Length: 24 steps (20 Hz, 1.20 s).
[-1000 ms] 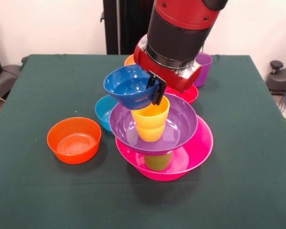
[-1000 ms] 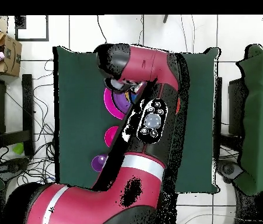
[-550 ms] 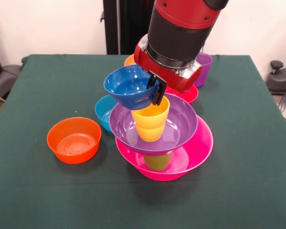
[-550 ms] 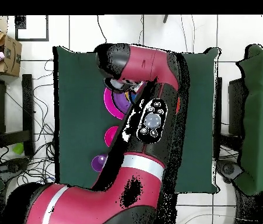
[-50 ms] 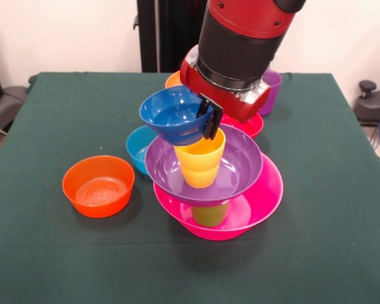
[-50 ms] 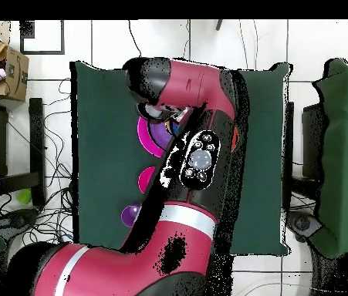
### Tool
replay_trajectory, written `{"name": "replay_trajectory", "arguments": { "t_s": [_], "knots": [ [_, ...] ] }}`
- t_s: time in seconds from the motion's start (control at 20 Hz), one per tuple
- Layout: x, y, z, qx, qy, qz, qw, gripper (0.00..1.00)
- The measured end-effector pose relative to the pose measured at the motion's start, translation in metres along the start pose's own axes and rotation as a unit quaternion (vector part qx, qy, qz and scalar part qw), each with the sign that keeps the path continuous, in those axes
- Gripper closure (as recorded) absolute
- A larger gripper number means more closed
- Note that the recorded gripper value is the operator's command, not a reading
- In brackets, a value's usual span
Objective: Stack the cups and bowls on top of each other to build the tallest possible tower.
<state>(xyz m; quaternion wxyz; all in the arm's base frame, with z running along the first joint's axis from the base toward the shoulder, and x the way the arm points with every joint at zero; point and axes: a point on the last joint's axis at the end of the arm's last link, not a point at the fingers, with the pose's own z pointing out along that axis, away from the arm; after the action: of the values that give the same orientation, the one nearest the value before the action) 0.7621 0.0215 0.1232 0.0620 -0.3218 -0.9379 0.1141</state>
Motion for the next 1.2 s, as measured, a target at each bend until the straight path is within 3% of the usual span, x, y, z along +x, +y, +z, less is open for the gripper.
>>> {"name": "replay_trajectory", "arguments": {
  "t_s": [0.55,1.2],
  "knots": [
    [0.013,0.016,-0.007,-0.001,-0.005,-0.013,0.9999,1.0],
    [0.015,0.017,-0.007,-0.001,-0.006,-0.014,0.9999,1.0]
  ]
}}
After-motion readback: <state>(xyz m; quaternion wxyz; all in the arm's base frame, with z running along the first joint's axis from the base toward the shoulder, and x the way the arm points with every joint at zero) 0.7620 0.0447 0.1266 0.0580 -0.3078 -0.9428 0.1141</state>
